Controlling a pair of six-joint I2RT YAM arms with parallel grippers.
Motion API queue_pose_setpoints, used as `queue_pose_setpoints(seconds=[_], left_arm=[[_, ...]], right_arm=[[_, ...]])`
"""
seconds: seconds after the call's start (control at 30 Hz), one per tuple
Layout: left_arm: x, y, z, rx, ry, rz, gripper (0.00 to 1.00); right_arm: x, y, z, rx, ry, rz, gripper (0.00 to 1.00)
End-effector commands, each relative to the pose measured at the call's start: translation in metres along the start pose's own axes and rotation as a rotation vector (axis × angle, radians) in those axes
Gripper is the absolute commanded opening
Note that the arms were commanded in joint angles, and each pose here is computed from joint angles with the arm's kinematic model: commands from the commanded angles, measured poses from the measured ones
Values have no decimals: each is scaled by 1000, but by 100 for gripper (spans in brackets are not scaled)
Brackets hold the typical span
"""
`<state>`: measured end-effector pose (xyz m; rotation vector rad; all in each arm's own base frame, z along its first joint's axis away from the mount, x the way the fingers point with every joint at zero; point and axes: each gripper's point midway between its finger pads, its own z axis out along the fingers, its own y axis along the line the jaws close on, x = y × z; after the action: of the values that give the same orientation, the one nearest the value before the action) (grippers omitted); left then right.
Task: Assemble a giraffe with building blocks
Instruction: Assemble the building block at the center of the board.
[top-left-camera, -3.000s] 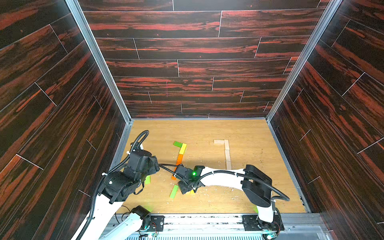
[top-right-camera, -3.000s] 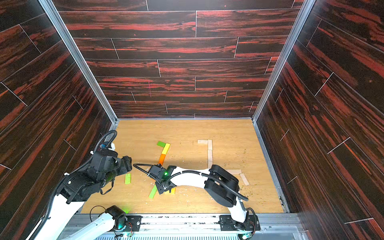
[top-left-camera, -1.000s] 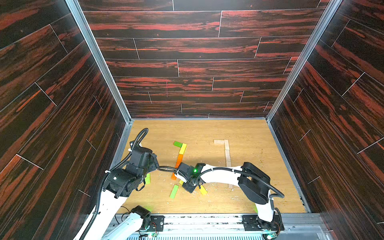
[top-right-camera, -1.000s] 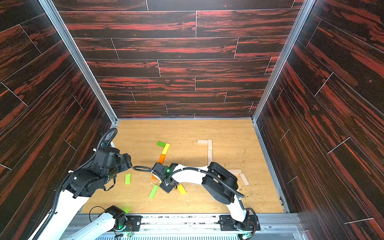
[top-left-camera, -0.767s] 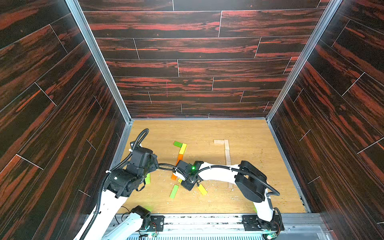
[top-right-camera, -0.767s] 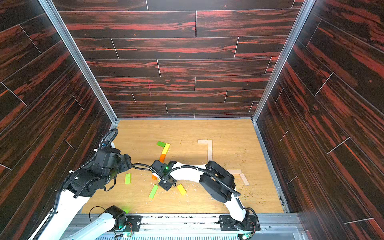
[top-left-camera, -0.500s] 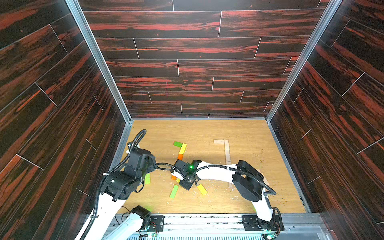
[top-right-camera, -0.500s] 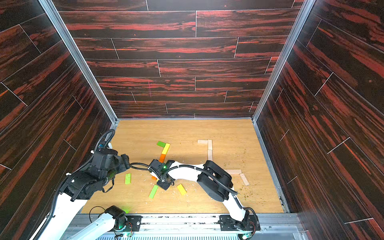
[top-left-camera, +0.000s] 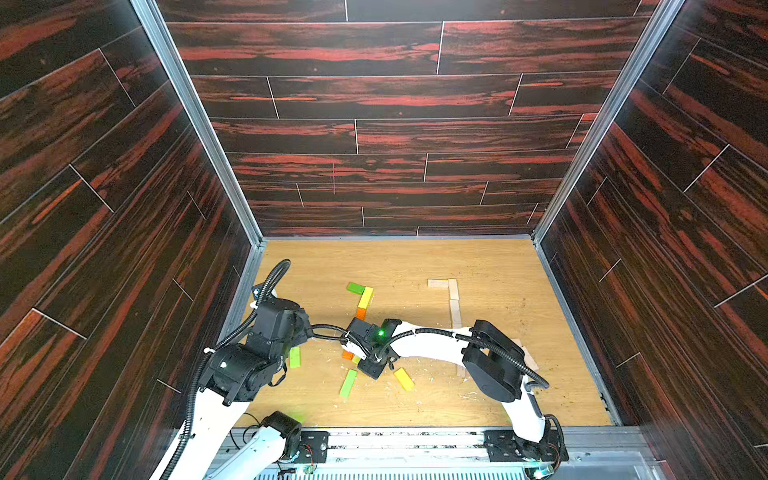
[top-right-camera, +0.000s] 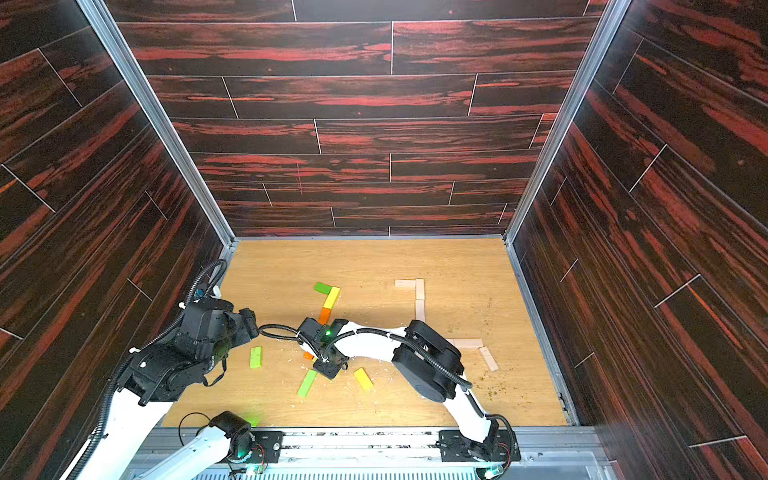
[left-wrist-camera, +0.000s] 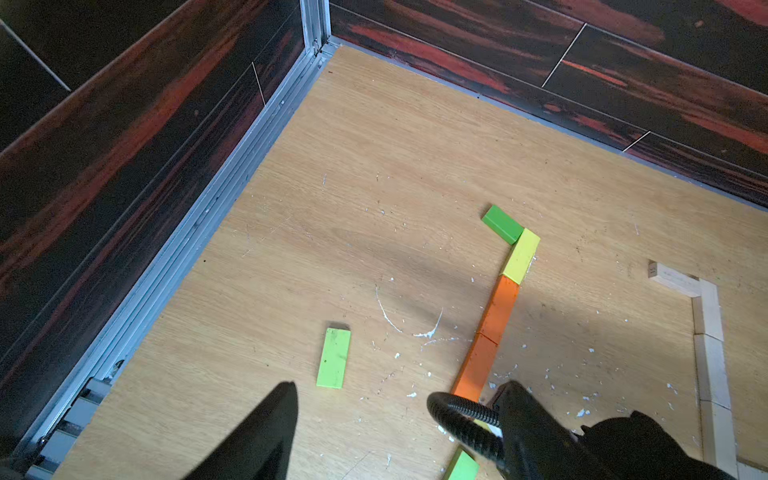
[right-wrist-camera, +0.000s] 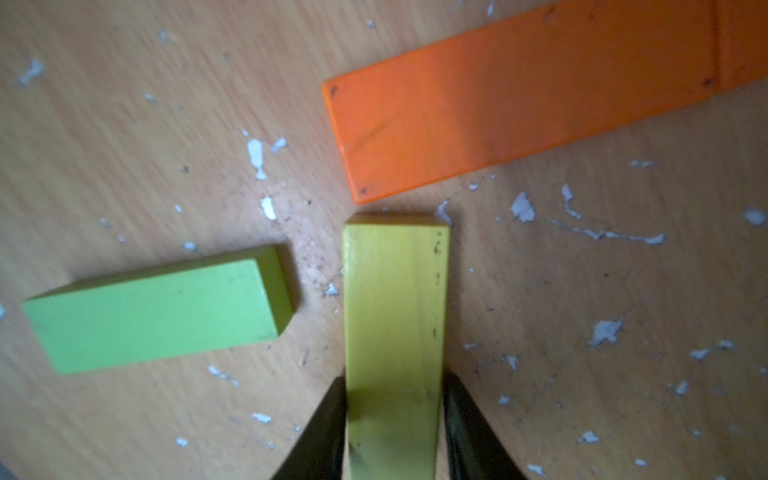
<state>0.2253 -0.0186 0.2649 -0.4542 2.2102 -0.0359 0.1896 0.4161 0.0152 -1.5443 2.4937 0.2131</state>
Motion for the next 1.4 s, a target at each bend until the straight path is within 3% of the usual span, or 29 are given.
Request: queue_pose_setpoints(seconds=[0.0, 0.47, 1.37], left_arm=[[1, 7, -1, -29, -2, 2, 80], [1, 7, 0, -32, 1, 5, 80], [-1, 6, 2, -39, 4, 15, 80]], right_arm=[[13, -4, 18, 6, 71, -14, 43], [14, -3, 18, -4, 84, -55, 28], [9, -14, 21, 6, 85, -98, 29]])
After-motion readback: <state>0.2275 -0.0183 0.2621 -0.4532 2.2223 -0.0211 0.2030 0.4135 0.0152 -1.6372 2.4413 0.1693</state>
